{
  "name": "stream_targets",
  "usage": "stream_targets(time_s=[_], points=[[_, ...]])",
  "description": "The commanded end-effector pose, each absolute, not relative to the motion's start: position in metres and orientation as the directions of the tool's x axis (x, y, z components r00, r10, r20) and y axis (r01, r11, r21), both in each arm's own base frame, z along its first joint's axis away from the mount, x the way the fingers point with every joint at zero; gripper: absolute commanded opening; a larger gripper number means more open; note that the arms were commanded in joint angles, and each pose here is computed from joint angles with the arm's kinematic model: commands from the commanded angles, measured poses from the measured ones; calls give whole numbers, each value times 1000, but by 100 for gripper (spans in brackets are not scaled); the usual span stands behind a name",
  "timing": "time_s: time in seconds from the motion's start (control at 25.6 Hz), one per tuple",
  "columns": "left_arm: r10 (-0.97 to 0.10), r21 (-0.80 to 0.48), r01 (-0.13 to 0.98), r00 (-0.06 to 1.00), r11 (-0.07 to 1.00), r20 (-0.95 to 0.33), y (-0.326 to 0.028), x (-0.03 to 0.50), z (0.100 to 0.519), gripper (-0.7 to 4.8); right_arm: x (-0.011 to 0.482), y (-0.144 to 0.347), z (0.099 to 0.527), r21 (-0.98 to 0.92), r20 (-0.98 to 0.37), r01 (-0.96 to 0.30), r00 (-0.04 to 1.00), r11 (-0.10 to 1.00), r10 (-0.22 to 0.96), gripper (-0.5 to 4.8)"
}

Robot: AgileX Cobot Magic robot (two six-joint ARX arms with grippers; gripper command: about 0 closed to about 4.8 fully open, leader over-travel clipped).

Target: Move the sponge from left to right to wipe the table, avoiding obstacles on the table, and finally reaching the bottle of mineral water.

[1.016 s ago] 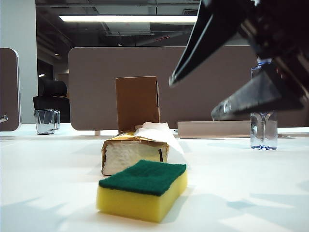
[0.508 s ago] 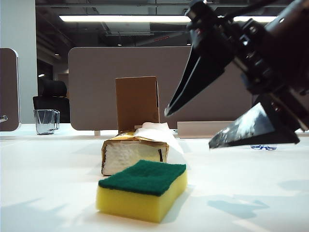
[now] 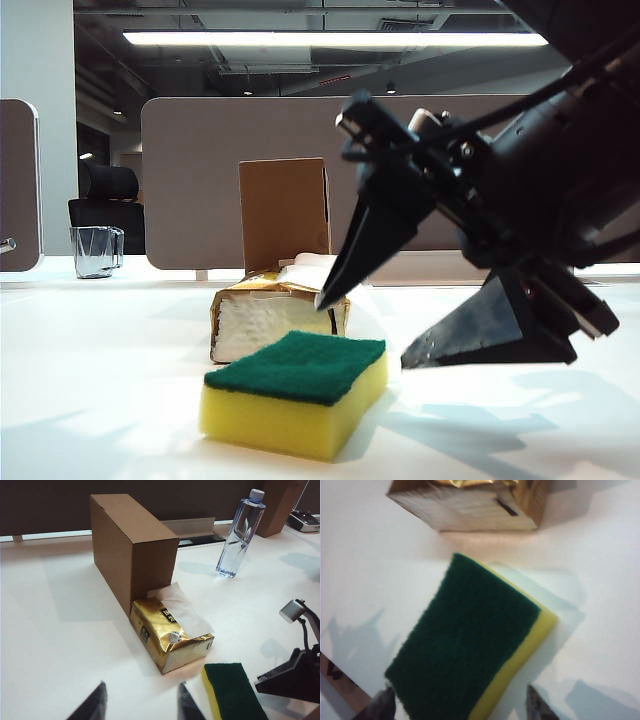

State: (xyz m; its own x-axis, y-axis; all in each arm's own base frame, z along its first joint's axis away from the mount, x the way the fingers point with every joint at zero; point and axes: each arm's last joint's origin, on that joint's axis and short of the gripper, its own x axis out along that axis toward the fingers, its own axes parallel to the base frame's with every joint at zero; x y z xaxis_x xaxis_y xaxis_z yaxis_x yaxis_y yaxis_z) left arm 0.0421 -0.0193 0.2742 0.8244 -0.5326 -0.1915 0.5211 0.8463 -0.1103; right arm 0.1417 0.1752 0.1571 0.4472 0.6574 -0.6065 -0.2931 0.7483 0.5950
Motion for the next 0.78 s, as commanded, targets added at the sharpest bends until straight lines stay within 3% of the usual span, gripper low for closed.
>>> stream_targets(time_s=[0.04,0.23,0.35,0.78], points=[[-540,-109,529,822,842,-181,-19,41,276,179,144,178,158,620,-588,-288,446,730,675,332],[-540,-109,529,822,842,-181,-19,41,276,179,145,180,156,625,-587,-280,447,729,675,331],[-540,-109,529,822,842,-181,-19,41,276,179,145,180,153,625,-601,-260,441,736,667,304],[-539,-109,528,822,842,-181,-19,41,276,179,151,191,140,652,-606,-235,409,721,682,305]])
